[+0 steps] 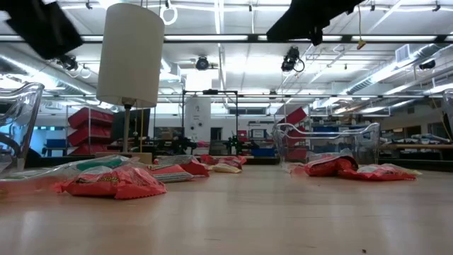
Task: Sort candy
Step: Put the blue gummy into the bottom left transparent bin
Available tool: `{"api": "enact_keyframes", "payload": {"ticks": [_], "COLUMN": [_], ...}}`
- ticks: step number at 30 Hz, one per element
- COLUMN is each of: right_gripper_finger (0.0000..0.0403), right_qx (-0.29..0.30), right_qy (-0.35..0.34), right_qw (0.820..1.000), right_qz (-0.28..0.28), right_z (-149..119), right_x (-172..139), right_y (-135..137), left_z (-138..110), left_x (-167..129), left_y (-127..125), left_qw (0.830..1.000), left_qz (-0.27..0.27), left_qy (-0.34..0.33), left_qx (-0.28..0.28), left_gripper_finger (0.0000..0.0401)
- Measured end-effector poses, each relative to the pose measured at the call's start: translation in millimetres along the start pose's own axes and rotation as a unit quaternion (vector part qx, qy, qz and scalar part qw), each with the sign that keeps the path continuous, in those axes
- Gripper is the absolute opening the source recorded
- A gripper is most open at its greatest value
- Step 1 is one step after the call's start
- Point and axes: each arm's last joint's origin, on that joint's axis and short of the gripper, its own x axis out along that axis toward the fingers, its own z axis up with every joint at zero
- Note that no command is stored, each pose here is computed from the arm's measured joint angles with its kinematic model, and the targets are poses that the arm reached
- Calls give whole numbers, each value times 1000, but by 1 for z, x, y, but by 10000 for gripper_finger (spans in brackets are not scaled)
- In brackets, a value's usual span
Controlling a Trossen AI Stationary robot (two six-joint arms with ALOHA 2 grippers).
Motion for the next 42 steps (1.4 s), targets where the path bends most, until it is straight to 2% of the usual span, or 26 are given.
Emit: {"api": "enact_keyframes", "payload": {"ticks": [8,19,24,28,38,42], "right_gripper_finger": [45,45,45,45,45,45], "right_qx": [-9,-32,-25,-20,-20,-16], "right_qy": [-33,-9,-23,-34,-38,-41], "right_qw": [999,999,999,998,998,998], "right_qz": [16,11,19,48,50,46], "right_z": [0,-25,-31,-36,-26,-23], "right_x": [14,58,72,84,101,102], "right_y": [14,28,34,39,47,44], "left_z": [15,15,23,26,32,34], "left_x": [0,1,3,9,31,36], "left_y": [3,2,7,14,30,39], "left_qw": [992,989,979,973,962,960], "left_qz": [58,52,94,122,180,199], "left_qy": [-97,-92,-121,-110,-65,-50], "left_qx": [63,99,134,160,196,190], "left_gripper_finger": [115,115,115,115,115,115]}}
